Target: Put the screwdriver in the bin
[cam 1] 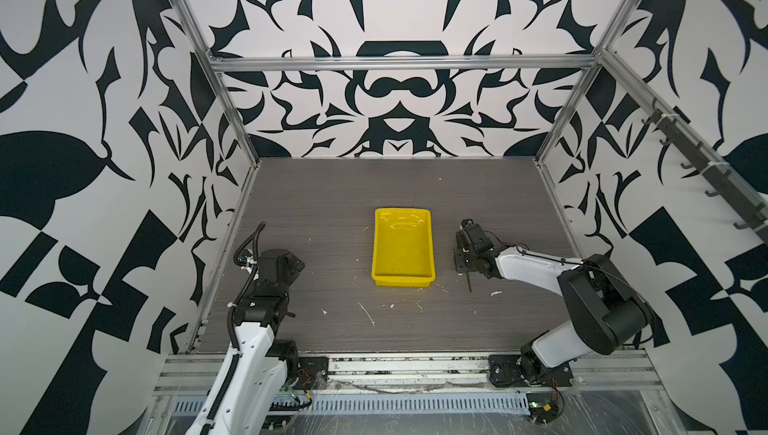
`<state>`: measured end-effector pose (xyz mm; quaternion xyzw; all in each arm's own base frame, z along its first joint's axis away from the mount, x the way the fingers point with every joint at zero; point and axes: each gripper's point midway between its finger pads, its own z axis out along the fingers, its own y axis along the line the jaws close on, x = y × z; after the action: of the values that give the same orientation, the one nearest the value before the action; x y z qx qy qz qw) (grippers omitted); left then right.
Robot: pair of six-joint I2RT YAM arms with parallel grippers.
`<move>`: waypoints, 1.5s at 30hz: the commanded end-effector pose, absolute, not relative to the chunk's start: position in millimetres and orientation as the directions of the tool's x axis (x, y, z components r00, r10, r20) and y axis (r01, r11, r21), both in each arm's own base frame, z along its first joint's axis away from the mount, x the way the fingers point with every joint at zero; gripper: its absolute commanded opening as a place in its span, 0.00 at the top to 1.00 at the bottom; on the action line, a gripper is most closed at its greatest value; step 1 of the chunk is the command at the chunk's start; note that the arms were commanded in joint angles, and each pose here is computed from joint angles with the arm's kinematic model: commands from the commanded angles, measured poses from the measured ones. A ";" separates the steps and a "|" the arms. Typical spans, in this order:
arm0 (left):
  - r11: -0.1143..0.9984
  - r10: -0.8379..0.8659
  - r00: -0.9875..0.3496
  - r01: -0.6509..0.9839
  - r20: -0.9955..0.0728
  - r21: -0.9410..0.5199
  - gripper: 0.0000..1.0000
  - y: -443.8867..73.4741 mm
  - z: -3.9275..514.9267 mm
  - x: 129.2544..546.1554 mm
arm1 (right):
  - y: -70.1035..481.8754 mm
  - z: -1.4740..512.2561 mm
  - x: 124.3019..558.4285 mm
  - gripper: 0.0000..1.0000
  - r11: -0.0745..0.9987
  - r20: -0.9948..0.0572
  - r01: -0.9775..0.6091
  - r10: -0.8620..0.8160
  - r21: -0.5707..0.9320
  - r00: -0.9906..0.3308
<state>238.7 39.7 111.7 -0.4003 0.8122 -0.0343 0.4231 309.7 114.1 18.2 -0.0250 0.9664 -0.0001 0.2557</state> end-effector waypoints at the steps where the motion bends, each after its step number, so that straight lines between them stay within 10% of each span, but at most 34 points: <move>1: 0.663 -0.696 -0.293 -0.612 -0.655 -0.431 0.01 38.8 111.4 241.7 | 114.0 26.7 315.7 0.95 0.999 -0.511 -0.040 -0.048 -0.028 -0.858; 30: 0.680 -0.701 -0.366 -0.603 -0.613 -0.417 0.01 27.8 101.2 253.1 | 108.6 87.6 278.0 1.00 0.989 -0.548 0.071 0.131 0.130 -0.826; 45: 0.685 -0.698 -0.376 -0.601 -0.610 -0.413 0.00 26.8 100.7 253.1 | 198.8 136.4 292.1 1.00 0.957 -0.602 -0.022 0.164 0.290 -0.781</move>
<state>250.8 26.0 94.0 -0.3884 0.8316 -0.0573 0.3929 282.9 177.0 117.8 0.0313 0.9453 0.1226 0.3006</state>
